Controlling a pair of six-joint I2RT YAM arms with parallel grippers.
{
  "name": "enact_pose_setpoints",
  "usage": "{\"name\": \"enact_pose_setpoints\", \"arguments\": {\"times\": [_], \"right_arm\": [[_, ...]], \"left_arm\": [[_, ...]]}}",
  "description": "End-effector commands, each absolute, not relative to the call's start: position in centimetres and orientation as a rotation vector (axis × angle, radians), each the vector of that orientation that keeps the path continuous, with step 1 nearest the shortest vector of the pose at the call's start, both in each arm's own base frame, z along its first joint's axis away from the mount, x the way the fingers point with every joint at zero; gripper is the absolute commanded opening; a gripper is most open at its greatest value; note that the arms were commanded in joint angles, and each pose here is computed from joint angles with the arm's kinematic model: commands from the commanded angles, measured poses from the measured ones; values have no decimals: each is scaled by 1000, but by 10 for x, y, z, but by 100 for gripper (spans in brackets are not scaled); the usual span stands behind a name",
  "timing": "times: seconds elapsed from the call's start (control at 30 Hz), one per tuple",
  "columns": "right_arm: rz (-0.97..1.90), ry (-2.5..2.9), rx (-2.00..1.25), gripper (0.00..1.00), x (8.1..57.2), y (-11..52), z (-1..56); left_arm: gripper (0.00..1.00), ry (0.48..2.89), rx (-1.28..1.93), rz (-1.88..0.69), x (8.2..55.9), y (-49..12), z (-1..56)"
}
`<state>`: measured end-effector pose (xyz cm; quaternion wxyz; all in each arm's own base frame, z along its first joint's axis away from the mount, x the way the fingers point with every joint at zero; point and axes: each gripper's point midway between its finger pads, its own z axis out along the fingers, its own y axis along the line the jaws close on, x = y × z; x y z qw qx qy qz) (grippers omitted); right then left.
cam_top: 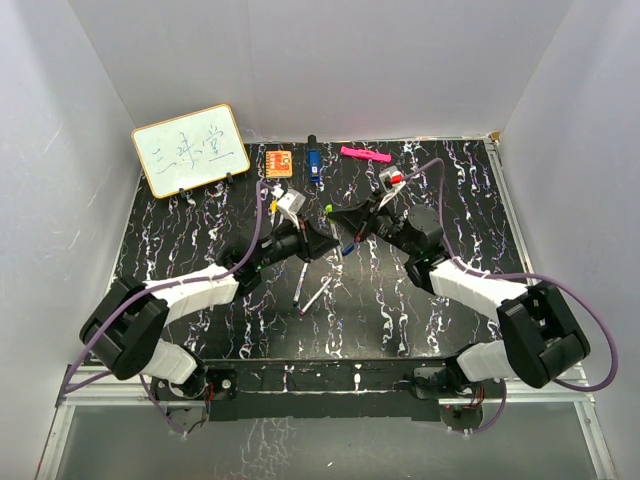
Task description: Insert the pens into the pen caps
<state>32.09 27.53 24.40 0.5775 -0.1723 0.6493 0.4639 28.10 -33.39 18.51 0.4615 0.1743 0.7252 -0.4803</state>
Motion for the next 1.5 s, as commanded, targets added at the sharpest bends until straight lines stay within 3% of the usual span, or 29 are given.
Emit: {"name": "enact_pose_setpoints", "arguments": {"times": [0.0, 0.9, 1.2, 1.23, 1.33, 1.47], "right_arm": [[1198, 1639, -554, 0, 294, 293, 209], [1100, 1772, -595, 0, 294, 300, 169], [1004, 1690, -473, 0, 323, 294, 210], [990, 1665, -453, 3, 328, 293, 220], [935, 1592, -383, 28, 342, 286, 251], [850, 1487, -273, 36, 356, 268, 293]], "left_arm": [[0, 1343, 423, -1208, 285, -316, 303], [0, 1160, 371, -1104, 298, -282, 362], [0, 1329, 384, -1074, 306, -286, 325], [0, 1379, 385, -1068, 308, -287, 313], [0, 1508, 386, -1051, 311, -288, 283], [0, 1711, 372, -994, 315, -285, 235]]}}
